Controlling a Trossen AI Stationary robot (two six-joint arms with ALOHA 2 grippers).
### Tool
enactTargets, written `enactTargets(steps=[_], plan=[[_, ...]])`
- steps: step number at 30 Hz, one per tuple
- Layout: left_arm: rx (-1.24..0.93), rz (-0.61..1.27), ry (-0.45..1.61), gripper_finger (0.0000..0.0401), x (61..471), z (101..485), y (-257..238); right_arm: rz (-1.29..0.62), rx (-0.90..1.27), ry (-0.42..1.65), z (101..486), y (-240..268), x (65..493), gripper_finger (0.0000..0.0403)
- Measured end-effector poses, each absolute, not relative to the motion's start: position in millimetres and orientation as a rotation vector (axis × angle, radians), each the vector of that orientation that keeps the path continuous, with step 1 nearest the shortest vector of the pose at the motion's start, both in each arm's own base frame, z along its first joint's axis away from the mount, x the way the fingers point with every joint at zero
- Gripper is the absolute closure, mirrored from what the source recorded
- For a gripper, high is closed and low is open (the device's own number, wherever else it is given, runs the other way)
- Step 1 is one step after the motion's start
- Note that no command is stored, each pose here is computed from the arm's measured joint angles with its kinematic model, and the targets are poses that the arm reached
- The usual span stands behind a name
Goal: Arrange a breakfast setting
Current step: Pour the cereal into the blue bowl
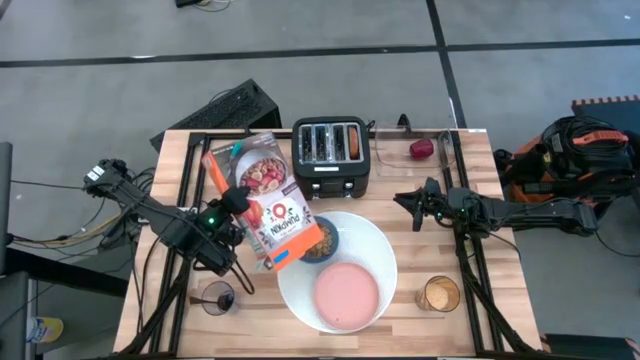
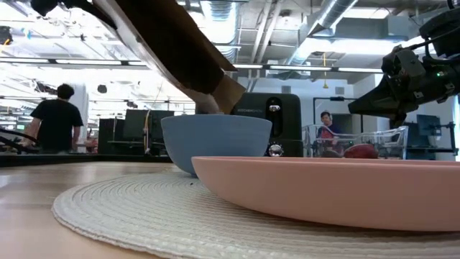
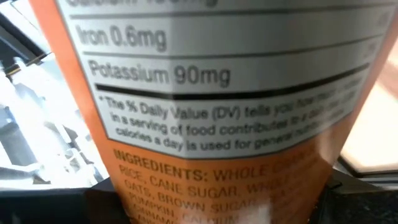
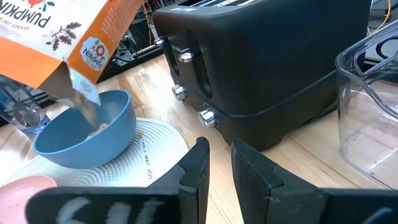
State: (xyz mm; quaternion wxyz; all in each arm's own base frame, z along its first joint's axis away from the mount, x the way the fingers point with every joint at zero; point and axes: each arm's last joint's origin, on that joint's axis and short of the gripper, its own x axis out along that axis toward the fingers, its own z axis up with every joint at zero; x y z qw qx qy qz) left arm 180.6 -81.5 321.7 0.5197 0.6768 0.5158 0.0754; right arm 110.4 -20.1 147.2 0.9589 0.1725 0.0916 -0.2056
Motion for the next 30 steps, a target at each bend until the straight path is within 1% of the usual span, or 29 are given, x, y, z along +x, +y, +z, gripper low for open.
enactTargets(steps=[14,18,24,28,30], plan=[[1.634,0.198,1.229,0.0186,180.8,322.1,-81.5,-0.417,0.35,0.186,147.2,-20.1,110.4,0.0312],[1.681,0.216,1.223,0.0186,181.0,323.1,-81.4,-0.417,0.35,0.186,147.3,-20.1,110.4,0.0312],[1.663,0.126,1.258,0.0186,180.5,321.1,-82.1,-0.417,0.35,0.186,147.2,-20.1,110.4,0.0312],[1.693,0.168,1.242,0.0186,180.9,322.3,-81.8,-0.417,0.35,0.186,147.2,-20.2,110.4,0.0312],[1.686,0.161,1.246,0.0186,180.9,322.1,-81.7,-0.417,0.35,0.186,147.3,-20.1,110.4,0.0312]])
